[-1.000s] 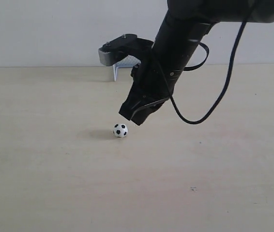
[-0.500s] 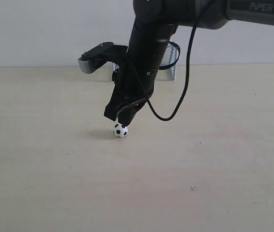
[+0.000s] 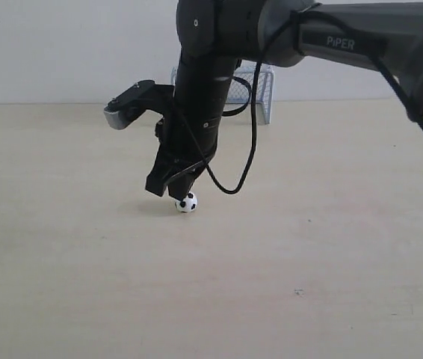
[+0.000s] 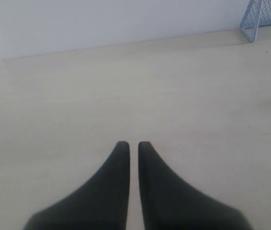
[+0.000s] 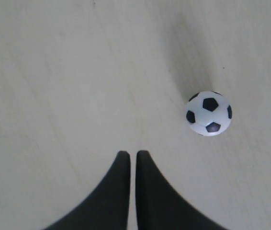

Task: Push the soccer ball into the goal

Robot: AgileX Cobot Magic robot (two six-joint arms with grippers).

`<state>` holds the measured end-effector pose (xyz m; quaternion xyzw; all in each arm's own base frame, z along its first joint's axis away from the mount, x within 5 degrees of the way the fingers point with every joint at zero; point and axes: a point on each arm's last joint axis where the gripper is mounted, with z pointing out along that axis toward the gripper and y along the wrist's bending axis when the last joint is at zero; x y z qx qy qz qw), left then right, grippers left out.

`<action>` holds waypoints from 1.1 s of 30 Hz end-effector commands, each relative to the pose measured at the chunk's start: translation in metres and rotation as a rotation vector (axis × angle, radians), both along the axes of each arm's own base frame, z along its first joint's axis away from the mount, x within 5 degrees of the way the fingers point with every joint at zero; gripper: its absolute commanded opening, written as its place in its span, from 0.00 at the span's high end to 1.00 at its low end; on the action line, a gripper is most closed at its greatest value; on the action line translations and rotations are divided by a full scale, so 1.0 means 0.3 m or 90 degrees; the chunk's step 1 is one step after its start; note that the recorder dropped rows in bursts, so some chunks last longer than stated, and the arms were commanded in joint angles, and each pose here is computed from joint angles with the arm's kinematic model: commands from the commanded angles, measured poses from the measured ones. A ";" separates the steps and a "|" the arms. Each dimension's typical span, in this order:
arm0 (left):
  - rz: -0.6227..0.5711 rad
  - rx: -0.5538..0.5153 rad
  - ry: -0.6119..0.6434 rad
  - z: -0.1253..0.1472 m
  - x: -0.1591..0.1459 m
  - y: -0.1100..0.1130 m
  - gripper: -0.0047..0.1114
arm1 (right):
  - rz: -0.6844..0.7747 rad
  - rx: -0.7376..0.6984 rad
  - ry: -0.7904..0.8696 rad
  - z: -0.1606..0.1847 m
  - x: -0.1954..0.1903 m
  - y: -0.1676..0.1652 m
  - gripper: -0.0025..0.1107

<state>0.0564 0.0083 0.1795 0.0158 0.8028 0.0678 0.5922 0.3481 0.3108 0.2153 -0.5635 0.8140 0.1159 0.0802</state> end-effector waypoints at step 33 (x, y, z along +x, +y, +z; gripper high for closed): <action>-0.004 -0.005 -0.002 0.005 0.001 -0.002 0.91 | -0.013 -0.028 0.014 -0.131 0.038 0.022 0.98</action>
